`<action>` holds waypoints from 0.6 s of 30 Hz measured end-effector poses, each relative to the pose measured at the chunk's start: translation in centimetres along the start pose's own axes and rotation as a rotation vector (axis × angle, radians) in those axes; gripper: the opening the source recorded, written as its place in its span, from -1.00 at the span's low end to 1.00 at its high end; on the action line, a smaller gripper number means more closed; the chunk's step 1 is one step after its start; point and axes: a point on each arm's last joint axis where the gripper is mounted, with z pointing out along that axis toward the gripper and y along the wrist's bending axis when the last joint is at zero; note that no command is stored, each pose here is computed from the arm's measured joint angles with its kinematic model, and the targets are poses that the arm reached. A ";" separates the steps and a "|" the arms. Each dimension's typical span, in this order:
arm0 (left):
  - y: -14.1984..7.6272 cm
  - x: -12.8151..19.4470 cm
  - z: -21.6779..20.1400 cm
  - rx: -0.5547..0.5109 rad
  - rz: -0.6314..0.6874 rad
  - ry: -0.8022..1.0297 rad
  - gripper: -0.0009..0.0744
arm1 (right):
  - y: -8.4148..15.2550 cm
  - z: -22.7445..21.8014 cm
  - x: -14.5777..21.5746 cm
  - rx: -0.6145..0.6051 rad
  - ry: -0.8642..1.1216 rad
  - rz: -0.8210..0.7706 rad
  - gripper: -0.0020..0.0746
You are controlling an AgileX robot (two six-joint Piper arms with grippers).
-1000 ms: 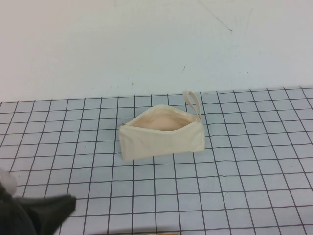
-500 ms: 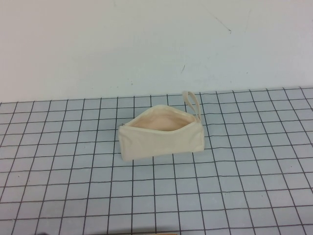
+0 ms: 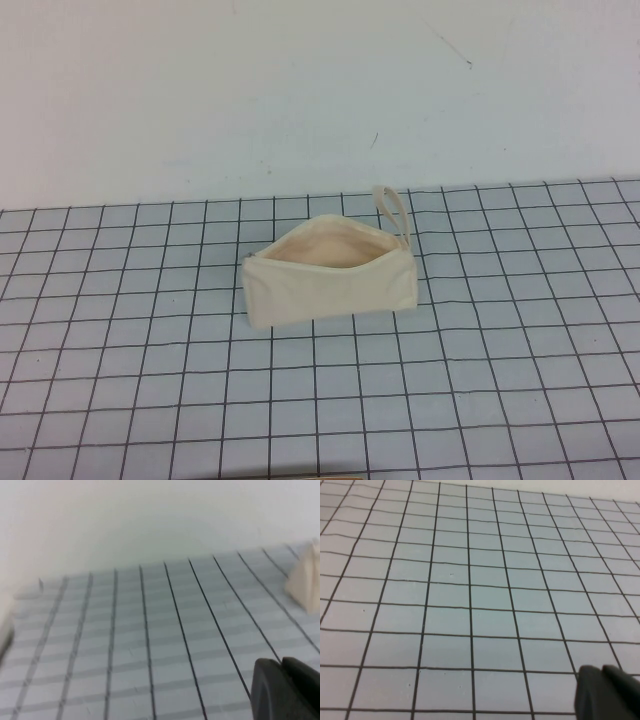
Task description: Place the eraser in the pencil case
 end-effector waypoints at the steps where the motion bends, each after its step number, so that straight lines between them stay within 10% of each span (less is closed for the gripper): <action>1: -0.1 0.5 0.0 0.015 0.003 0.044 -0.98 | 0.0 0.0 0.0 0.000 0.000 0.000 -0.95; 18: -0.6 1.5 -0.1 0.051 -0.115 0.157 -0.98 | 0.0 0.0 0.0 0.000 0.000 0.000 -0.95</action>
